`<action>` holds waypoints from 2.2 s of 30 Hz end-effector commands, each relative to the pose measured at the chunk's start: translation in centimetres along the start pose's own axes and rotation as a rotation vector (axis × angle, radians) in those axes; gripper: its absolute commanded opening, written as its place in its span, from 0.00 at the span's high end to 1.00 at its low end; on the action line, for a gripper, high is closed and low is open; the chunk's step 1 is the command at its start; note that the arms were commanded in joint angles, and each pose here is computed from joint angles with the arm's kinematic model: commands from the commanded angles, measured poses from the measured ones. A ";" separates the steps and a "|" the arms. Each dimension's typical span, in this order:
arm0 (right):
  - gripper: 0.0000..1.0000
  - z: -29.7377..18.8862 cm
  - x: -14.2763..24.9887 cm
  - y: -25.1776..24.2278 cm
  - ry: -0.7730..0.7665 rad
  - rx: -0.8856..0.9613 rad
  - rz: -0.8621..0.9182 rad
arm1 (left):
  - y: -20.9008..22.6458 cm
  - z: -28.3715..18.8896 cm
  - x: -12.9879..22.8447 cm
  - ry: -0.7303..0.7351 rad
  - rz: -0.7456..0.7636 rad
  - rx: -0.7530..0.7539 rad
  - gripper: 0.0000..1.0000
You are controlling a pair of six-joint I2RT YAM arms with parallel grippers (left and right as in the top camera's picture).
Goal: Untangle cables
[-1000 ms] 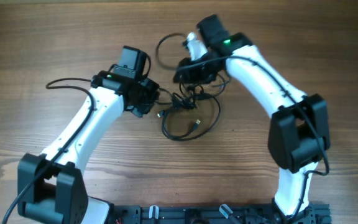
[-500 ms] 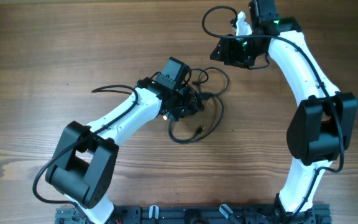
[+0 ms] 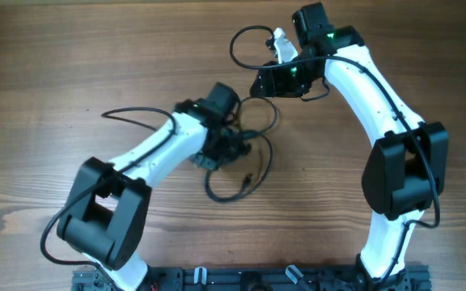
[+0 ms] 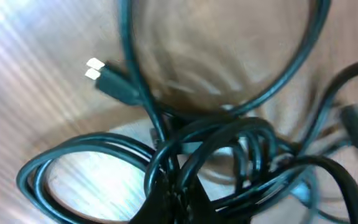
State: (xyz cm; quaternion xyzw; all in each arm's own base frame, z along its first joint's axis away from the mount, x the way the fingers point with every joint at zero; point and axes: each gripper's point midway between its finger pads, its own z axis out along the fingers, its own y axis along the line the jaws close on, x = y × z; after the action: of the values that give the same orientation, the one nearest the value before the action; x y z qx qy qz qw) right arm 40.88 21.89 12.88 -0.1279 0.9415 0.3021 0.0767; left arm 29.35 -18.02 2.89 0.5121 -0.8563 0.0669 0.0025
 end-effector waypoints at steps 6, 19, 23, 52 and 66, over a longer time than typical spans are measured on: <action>0.53 -5.7 2.4 11.0 -0.063 -0.182 -0.308 | -3.6 -8.4 -5.0 0.423 0.041 0.400 0.96; 0.52 -0.3 5.6 14.2 0.029 -0.156 -0.877 | -5.0 -12.0 -3.0 0.638 0.194 0.598 0.96; 0.55 1.6 5.8 13.0 0.069 -0.158 -0.935 | -4.6 -12.2 -2.5 0.675 0.184 0.590 0.96; 0.96 5.7 8.5 8.1 0.205 -0.133 -0.930 | -4.0 -12.7 -1.9 0.703 0.275 0.623 0.90; 0.96 3.2 5.4 10.0 0.061 -0.117 -0.734 | -3.2 -8.3 -4.7 0.418 0.116 0.397 0.75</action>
State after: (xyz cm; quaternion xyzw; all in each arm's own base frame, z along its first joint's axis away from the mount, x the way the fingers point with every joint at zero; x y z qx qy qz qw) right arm 32.87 29.85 11.84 -0.4892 0.8169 0.2813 0.1193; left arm 33.46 -15.61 11.69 0.3723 -0.8427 0.3780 0.0915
